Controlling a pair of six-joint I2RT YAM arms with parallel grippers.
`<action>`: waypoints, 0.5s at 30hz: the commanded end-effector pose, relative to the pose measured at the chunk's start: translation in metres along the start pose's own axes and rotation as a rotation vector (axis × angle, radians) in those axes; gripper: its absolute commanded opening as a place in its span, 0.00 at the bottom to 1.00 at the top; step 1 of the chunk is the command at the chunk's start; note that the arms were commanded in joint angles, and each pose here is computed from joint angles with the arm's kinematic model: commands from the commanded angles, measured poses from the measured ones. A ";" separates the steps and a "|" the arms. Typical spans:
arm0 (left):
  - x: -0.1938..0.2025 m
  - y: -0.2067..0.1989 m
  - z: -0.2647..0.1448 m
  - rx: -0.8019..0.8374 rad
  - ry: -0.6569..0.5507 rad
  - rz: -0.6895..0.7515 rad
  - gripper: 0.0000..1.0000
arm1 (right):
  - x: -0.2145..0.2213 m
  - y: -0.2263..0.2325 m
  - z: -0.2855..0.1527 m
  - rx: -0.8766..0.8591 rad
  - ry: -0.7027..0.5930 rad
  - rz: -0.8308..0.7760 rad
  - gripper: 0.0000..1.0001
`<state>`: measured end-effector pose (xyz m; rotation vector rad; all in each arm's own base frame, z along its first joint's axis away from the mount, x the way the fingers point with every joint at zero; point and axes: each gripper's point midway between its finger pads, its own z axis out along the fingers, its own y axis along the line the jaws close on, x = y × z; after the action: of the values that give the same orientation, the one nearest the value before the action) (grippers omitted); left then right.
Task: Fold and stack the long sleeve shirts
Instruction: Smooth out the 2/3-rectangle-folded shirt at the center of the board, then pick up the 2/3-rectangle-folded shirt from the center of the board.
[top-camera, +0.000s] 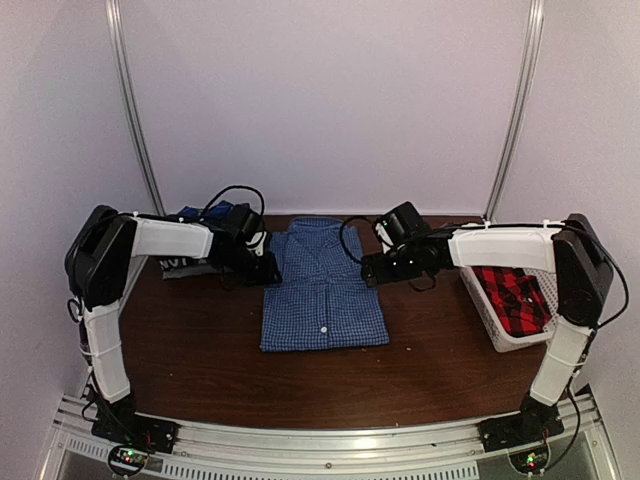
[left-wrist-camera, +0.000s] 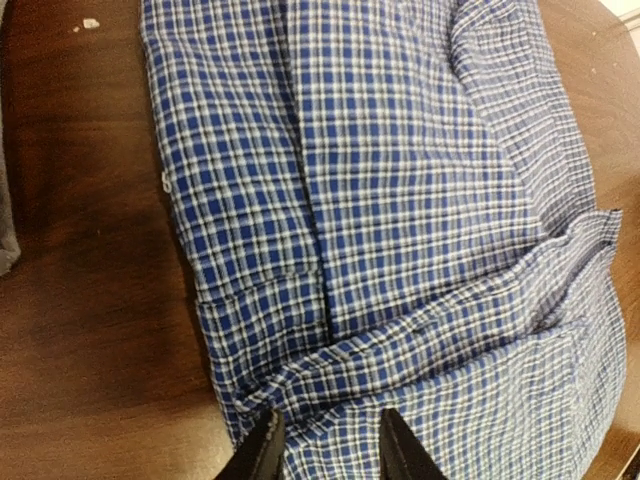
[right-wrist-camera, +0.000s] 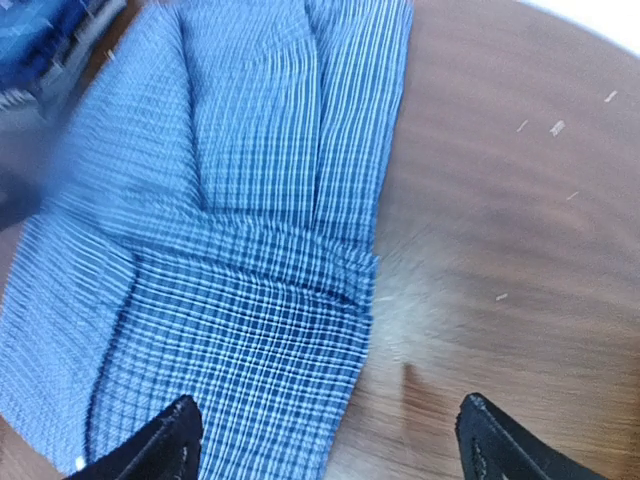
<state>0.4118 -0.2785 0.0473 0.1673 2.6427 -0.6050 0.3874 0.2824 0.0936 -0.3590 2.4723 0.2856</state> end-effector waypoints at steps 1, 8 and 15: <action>-0.036 -0.025 -0.049 0.054 -0.136 0.041 0.36 | -0.038 -0.020 -0.062 0.105 -0.199 0.014 0.94; -0.035 -0.066 -0.102 0.113 -0.235 0.119 0.58 | -0.053 -0.050 -0.126 0.144 -0.386 0.144 1.00; -0.004 -0.081 -0.138 0.056 -0.323 0.163 0.90 | -0.030 -0.072 -0.128 0.093 -0.396 0.212 1.00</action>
<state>0.3654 -0.2989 0.1883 0.2942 2.3206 -0.6921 0.3674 0.1931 0.2113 -0.0393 2.1241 0.2452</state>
